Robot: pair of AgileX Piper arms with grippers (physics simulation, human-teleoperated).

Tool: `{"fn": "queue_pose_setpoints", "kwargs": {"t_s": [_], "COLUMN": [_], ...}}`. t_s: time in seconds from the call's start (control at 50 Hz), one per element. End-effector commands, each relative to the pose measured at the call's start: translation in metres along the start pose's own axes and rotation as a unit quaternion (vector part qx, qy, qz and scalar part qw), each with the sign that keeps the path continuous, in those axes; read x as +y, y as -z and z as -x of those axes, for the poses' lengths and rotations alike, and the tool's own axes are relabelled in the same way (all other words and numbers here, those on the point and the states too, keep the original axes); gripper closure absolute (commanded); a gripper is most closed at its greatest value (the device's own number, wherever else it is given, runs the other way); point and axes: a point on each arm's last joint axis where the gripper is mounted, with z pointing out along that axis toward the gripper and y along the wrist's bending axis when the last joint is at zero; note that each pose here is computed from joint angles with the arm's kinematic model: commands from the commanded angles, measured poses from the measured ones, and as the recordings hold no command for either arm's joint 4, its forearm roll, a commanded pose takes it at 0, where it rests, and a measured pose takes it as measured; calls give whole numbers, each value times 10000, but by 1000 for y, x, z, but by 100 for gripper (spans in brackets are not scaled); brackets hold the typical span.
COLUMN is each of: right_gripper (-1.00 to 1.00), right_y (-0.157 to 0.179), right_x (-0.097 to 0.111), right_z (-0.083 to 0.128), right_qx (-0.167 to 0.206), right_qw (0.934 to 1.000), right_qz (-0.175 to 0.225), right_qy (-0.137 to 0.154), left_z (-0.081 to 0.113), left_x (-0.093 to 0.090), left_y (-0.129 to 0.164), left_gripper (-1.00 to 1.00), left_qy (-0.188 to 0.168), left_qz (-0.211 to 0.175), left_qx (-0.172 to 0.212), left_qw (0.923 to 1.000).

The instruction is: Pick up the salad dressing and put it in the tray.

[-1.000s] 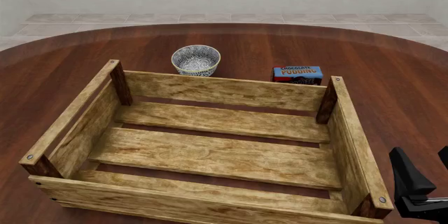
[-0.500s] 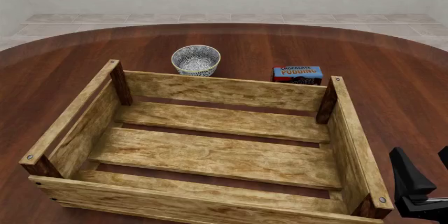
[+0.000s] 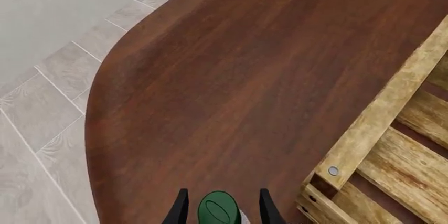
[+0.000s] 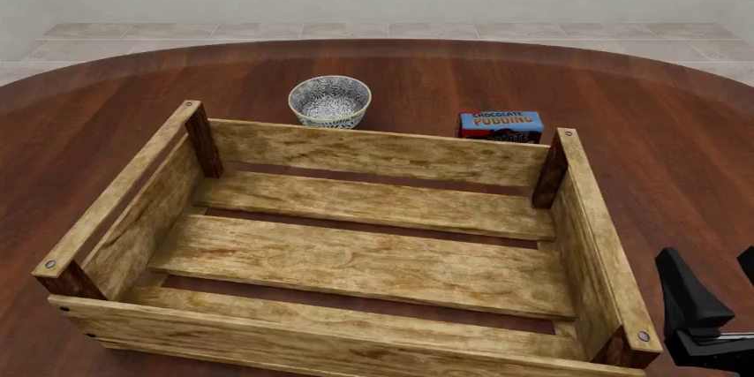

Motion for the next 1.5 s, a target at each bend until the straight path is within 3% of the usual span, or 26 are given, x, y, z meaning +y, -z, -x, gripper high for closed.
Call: {"fn": "queue_pose_setpoints", "kwargs": {"t_s": [0.02,1.14,1.18,1.2,1.5], "right_gripper": [-100,-100,-100,-100,-100], "right_y": [1,-1,-1,-1,-1], "right_x": [0,-1,-1,-1,-1], "right_z": [0,0,0,0,0], "right_qx": [1,32,33,34,37], "right_qw": [10000,10000,10000,10000,10000], "right_qz": [-10,-59,-65,-69,-69], "right_qy": [-1,-1,-2,-2,16], "left_z": [-8,-29,-32,-32,-26], "left_x": [0,1,0,1,4], "left_y": [-8,-34,-41,-41,-39], "left_gripper": [-100,-100,-100,100,100], "left_qy": [43,199,340,303,172], "left_qz": [49,162,119,168,292], "left_qx": [131,564,720,696,559], "left_qw": [9999,9981,9968,9970,9979]}}
